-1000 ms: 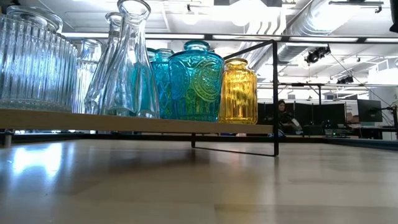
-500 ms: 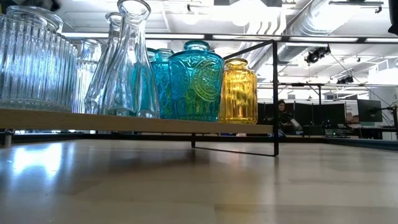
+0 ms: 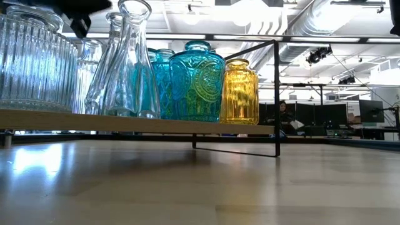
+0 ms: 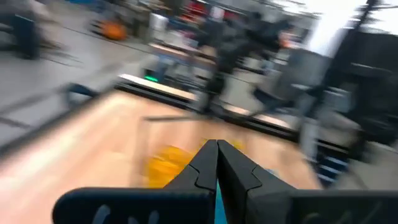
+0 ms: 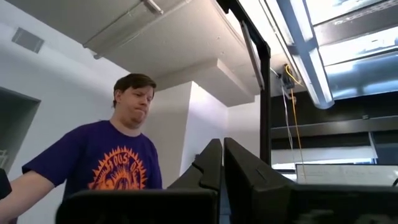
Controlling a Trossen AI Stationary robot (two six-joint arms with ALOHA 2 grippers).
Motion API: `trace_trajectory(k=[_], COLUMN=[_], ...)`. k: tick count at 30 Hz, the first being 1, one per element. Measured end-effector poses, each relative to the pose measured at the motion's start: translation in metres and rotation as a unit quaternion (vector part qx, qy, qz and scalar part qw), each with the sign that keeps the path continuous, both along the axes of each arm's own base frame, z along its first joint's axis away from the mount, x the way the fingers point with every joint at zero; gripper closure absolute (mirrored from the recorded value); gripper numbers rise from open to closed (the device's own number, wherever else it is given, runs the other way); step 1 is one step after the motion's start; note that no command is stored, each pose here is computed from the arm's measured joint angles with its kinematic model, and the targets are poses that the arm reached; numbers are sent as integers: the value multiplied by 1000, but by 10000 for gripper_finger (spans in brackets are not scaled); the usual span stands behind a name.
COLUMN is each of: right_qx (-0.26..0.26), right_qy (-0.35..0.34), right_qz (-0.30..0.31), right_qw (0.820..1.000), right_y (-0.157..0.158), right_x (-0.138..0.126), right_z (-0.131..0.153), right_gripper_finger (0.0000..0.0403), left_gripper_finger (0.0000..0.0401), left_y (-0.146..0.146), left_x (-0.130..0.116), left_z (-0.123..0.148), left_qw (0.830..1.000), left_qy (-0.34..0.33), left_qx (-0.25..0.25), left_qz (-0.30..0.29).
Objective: Sort vases onto shelf
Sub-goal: Return to Home Position
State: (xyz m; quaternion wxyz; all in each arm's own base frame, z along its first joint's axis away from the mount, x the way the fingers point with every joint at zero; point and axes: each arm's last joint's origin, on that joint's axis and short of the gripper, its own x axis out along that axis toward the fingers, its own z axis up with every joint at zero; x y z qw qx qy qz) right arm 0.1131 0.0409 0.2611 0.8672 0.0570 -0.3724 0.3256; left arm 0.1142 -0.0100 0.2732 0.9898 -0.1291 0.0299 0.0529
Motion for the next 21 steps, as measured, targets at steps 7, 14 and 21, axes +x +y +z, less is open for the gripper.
trace_trajectory(k=[7,14,21], right_qx=[-6,5,-7], right_qy=[9,102,157], right_qz=[-4,-47,-77], right_qw=[1000,994,985], right_y=[0,0,0], right_x=[2,14,16], right_z=[-2,-13,-35], right_gripper_finger=[402,402,402], left_gripper_finger=[401,401,401], left_y=[33,54,62], left_x=[4,5,-11], left_z=[-4,-19,-25], left_qw=[996,992,971], left_qy=[36,114,158], left_qx=[24,18,19], left_qz=[80,61,177])
